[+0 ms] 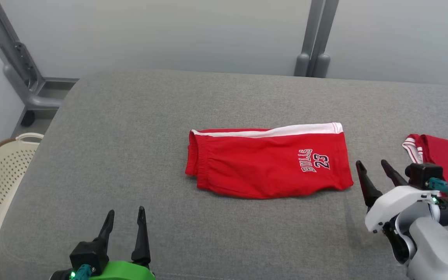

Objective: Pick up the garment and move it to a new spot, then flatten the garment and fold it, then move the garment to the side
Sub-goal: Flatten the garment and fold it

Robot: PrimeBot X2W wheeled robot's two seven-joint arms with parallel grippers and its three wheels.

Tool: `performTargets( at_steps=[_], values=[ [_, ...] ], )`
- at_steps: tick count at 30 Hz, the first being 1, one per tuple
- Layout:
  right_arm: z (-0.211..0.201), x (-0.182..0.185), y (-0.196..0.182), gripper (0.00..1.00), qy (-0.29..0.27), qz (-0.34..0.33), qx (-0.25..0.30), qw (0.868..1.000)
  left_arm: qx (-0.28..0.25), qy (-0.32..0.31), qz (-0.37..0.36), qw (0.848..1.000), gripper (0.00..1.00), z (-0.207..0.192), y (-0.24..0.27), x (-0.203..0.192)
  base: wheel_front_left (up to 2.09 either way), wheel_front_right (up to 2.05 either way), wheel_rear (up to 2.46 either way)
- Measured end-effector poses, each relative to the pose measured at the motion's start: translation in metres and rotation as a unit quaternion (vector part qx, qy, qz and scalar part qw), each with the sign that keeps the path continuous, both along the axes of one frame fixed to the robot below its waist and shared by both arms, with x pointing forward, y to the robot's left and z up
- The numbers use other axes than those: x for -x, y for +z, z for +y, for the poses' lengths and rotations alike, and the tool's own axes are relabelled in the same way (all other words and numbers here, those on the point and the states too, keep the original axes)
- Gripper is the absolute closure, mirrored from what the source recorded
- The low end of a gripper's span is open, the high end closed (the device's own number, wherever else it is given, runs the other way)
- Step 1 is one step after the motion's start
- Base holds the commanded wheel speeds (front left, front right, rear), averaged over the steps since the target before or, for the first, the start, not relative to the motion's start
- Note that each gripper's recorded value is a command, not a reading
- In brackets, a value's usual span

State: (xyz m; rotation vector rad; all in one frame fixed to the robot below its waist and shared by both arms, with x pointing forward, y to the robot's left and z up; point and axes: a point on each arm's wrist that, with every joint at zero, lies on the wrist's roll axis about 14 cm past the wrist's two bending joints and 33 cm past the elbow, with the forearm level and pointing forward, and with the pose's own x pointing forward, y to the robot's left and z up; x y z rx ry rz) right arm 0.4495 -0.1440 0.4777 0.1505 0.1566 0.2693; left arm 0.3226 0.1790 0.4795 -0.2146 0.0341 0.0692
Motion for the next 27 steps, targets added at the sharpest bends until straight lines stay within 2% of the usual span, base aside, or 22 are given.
performTargets(
  at_steps=[7,13,20,27],
  values=[
    [0.014,0.05,0.017,0.0,-0.024,-0.069,-0.031,0.997,-0.007,0.005,0.003,1.0,0.0,0.005,0.004,-0.003,0.0,0.0,0.0],
    [0.002,0.076,0.035,0.0,-0.061,-0.11,-0.03,0.992,-0.002,0.014,0.026,1.0,0.0,0.011,-0.004,0.001,0.0,0.0,0.0],
    [-0.002,0.091,0.041,0.0,-0.066,-0.113,-0.026,0.991,0.001,0.015,0.032,0.999,0.0,0.015,-0.006,0.002,0.0,0.0,0.0],
    [-0.007,0.102,0.03,0.0,-0.073,-0.09,-0.024,0.993,-0.003,0.008,0.034,0.999,0.0,0.016,-0.009,0.003,0.0,0.0,0.0]
  ],
)
